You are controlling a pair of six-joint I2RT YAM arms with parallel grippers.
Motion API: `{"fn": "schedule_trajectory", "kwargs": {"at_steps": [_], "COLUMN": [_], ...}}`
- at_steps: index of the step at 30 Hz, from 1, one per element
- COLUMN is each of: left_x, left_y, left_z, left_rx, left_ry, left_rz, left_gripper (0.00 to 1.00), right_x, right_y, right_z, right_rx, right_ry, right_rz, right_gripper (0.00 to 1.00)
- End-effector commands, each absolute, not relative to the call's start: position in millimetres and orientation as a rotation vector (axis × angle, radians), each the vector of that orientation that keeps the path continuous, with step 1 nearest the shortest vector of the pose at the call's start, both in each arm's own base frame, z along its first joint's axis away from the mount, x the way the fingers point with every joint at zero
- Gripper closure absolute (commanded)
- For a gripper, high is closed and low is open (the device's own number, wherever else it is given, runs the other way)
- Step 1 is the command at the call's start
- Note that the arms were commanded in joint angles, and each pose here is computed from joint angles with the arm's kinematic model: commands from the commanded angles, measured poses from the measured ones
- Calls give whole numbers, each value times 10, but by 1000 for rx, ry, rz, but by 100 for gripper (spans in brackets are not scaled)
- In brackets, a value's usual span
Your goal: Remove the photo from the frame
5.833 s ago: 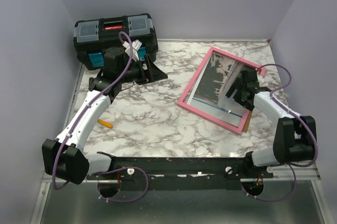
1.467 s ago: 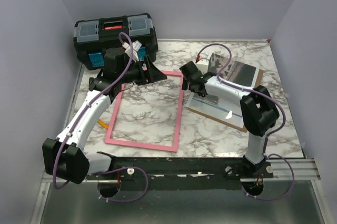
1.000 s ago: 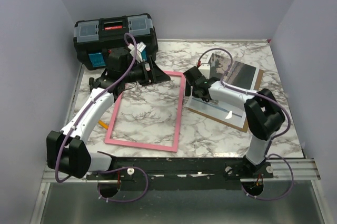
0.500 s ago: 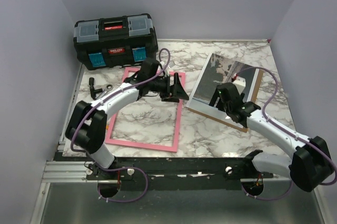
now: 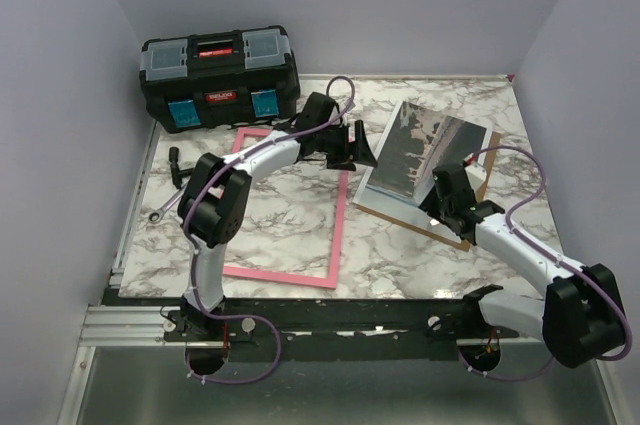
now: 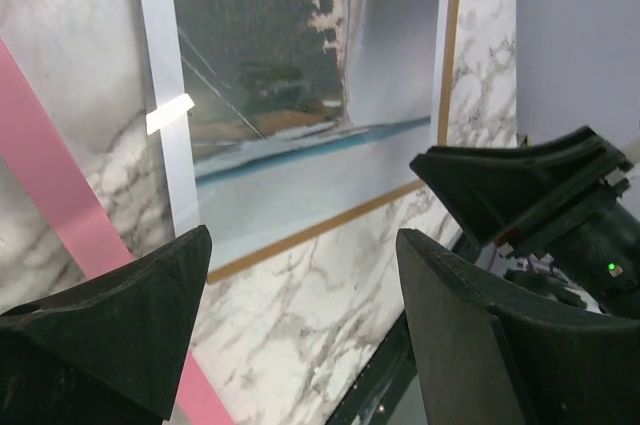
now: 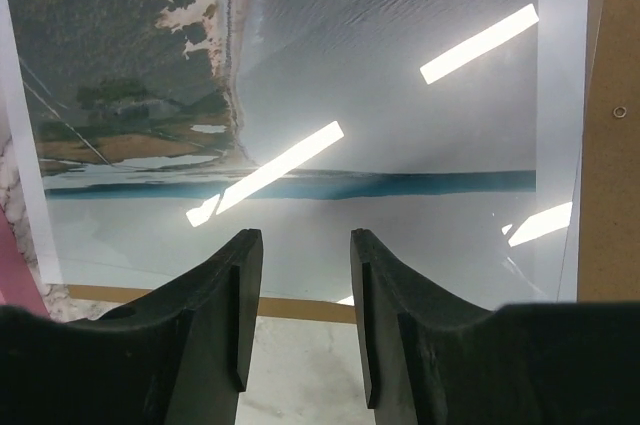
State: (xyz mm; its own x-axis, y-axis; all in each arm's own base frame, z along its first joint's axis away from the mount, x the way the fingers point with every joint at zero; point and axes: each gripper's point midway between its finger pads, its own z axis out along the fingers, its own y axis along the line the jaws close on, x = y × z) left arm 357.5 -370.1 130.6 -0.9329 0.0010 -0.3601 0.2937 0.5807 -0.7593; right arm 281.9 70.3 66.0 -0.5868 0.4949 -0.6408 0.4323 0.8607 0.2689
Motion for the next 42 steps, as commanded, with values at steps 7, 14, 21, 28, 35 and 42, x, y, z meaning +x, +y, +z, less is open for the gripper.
{"fn": "schedule_trajectory", "kwargs": {"at_steps": [7, 14, 21, 28, 35, 42], "left_x": [3796, 3864, 3876, 3816, 3711, 3609], "left_y": [-3772, -3751, -3809, -3859, -3860, -3943], "left_z": [787, 625, 626, 617, 587, 553], "left_rx": [243, 258, 185, 79, -8, -27], "left_ry": [2598, 2610, 2664, 2725, 2794, 2880], "left_rz": [-994, -726, -687, -696, -679, -691], "left_gripper": [26, 26, 28, 31, 23, 20], "right_x": [2938, 2996, 2998, 2964, 2912, 2869], "right_y": [745, 818, 876, 883, 890, 915], "right_z": [667, 576, 583, 704, 755, 797], "right_rx": [620, 572, 564, 561, 557, 556], "right_ry": [2267, 2304, 2306, 2284, 2274, 2273], "right_rz": [161, 172, 214, 245, 268, 298], "right_gripper": [54, 55, 55, 55, 55, 55]}}
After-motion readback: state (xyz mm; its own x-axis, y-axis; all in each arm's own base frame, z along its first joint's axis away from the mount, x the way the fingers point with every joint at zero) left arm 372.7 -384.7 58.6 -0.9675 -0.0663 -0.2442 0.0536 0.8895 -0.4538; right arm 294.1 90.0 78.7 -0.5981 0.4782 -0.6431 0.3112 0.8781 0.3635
